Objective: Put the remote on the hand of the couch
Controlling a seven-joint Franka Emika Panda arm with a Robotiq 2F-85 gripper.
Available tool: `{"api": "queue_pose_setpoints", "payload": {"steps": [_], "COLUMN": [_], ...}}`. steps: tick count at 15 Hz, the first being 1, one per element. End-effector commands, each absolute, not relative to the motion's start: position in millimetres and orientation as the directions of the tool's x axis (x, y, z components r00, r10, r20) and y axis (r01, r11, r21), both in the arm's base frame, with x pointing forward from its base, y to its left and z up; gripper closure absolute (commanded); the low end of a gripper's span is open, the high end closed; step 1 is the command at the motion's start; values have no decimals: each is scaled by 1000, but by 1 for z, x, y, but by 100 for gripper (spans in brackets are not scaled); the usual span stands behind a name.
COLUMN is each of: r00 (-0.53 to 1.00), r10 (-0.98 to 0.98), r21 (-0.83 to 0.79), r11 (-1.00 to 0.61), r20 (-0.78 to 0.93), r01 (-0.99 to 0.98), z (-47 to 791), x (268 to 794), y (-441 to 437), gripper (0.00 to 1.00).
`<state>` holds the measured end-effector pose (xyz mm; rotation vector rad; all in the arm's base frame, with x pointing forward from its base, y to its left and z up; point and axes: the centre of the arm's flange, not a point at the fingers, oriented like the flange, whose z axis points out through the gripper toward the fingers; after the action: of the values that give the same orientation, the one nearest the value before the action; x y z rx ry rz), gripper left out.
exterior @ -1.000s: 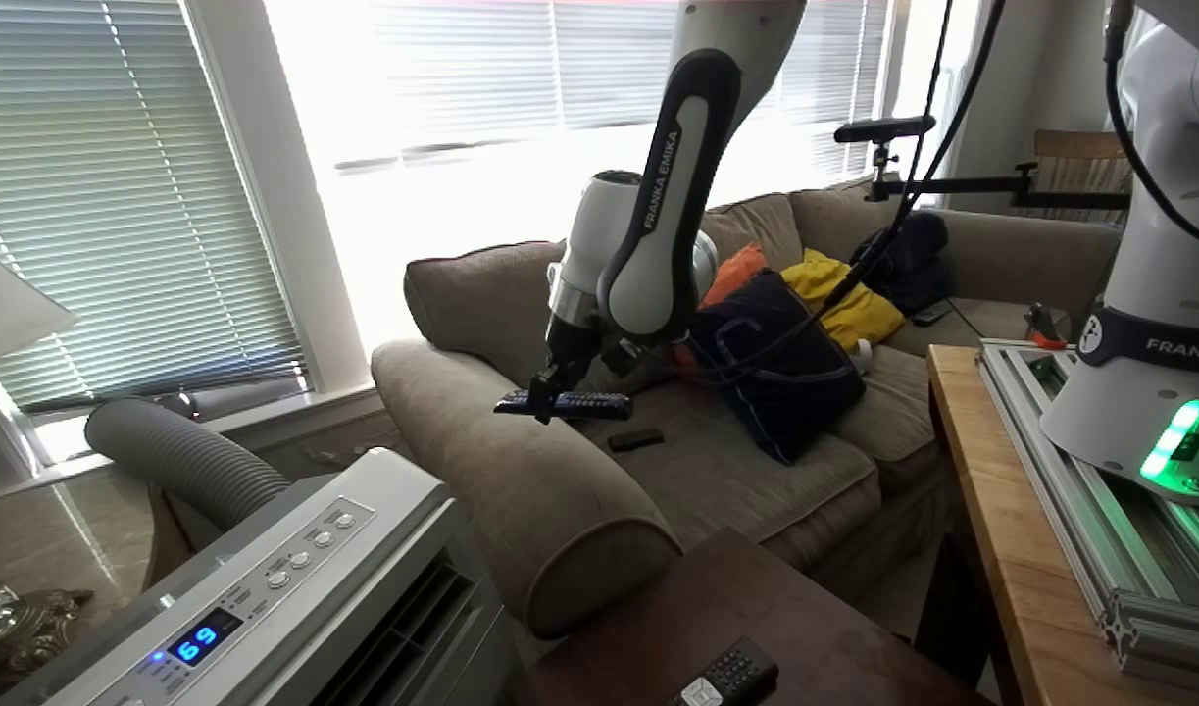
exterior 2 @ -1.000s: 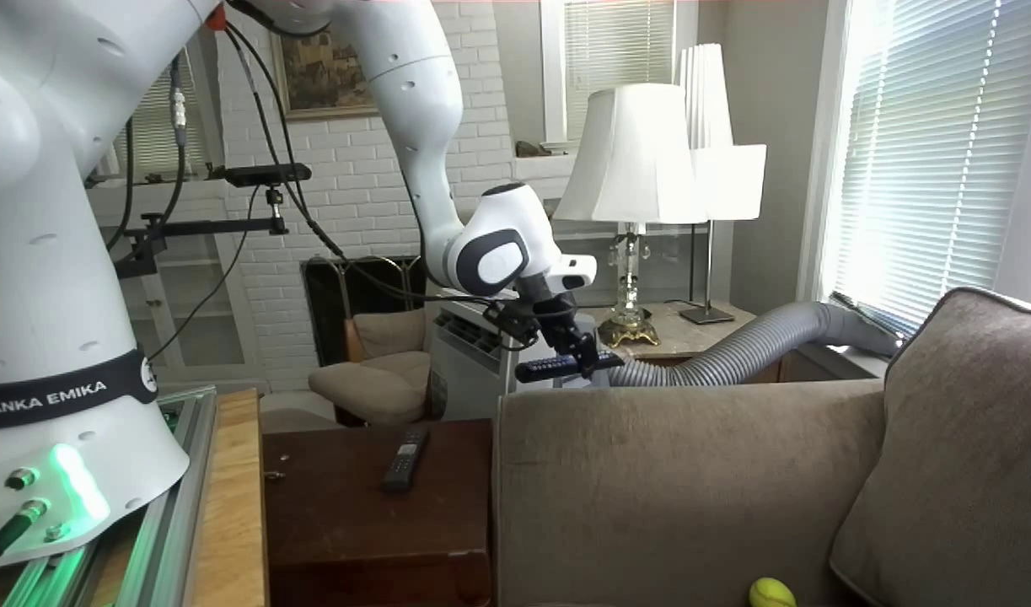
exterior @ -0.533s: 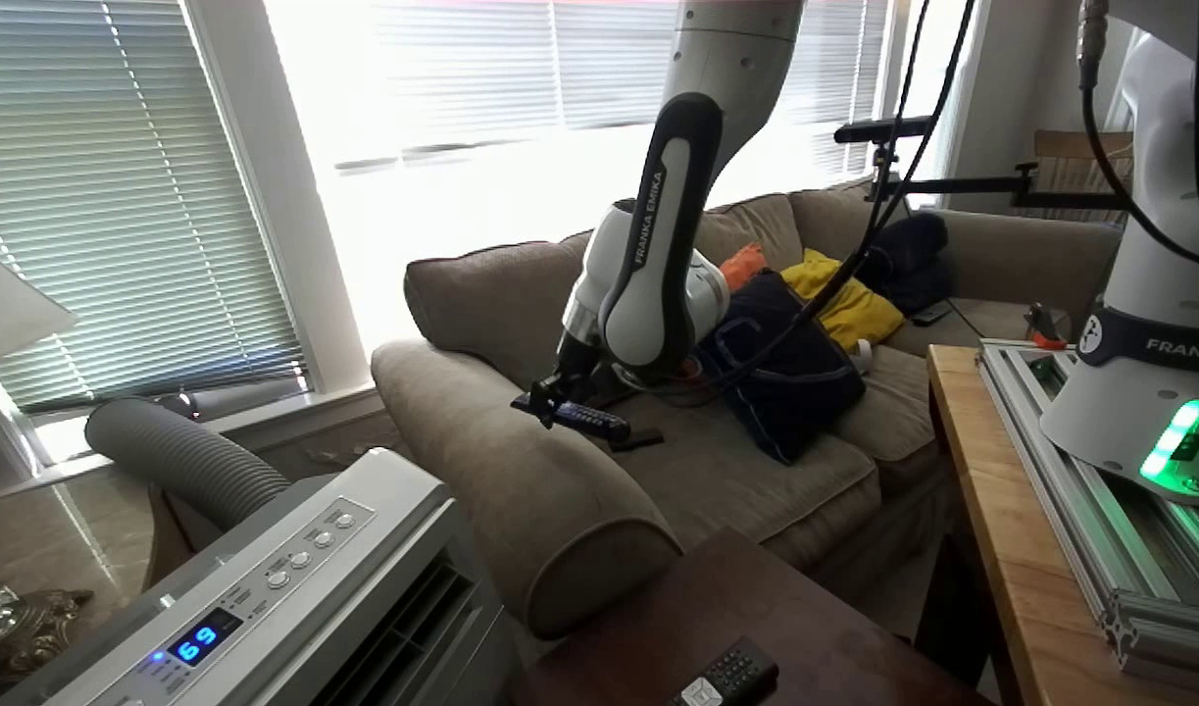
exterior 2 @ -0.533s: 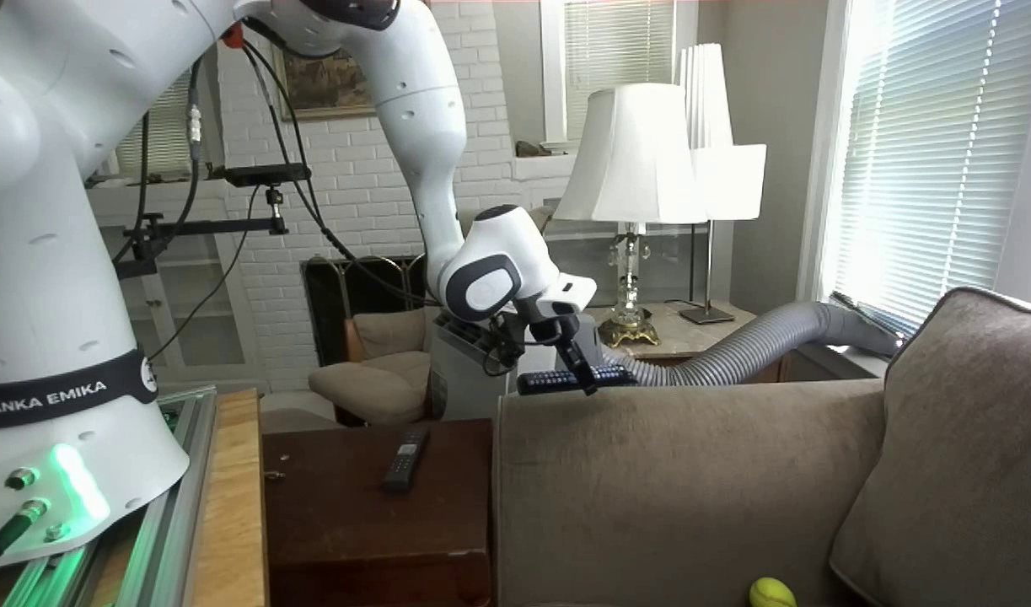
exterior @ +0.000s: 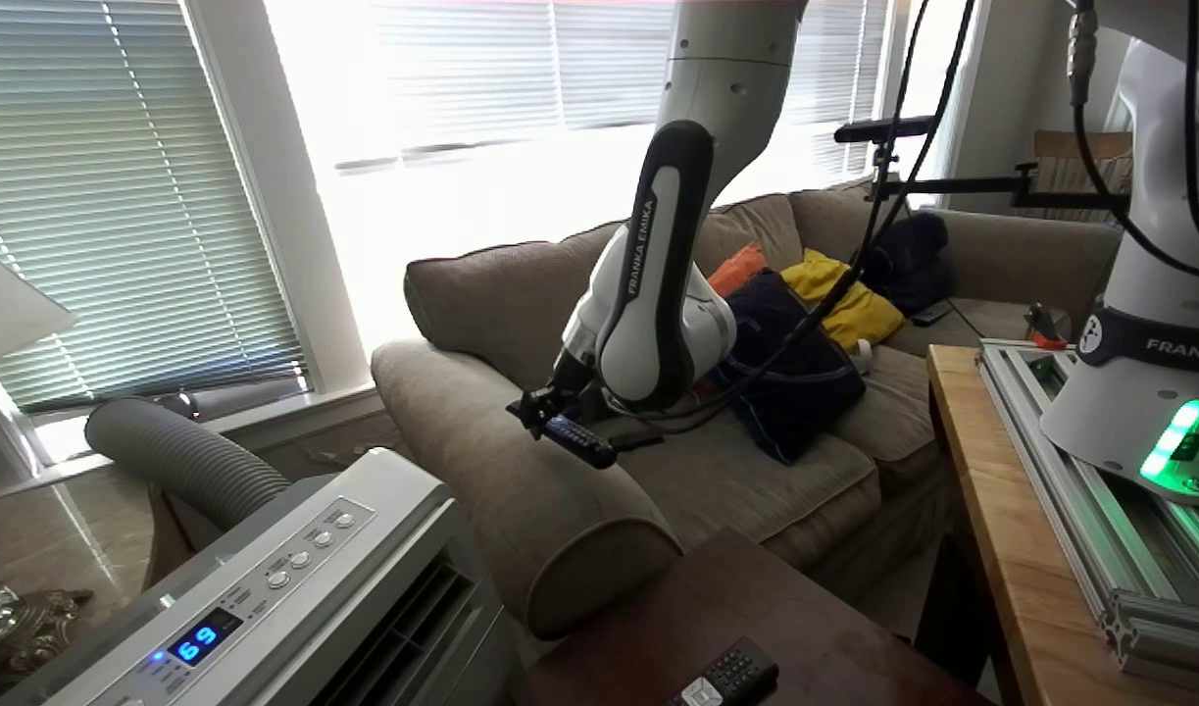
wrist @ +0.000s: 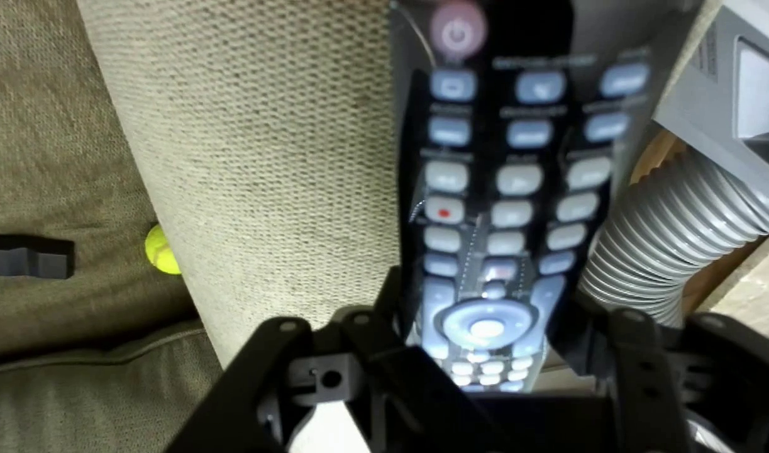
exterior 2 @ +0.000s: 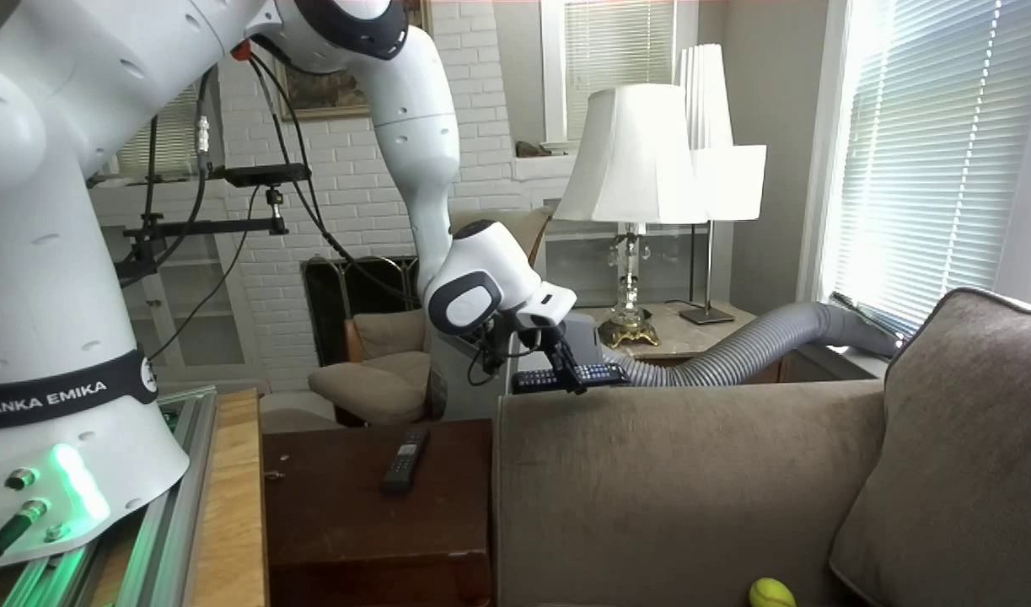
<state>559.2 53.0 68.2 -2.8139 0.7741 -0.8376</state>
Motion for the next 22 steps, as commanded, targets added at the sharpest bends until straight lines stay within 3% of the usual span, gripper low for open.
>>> {"api": "queue_pose_setpoints", "payload": {"steps": [1, 22], "r00": [685, 630], "r10": [-527, -527], "r21": [-263, -256], "r11": [-848, -843], "r20": [503, 570], "r01": [-459, -474], "z": [61, 44], "x": [564, 601], "y": [68, 51], "gripper": [73, 73]}}
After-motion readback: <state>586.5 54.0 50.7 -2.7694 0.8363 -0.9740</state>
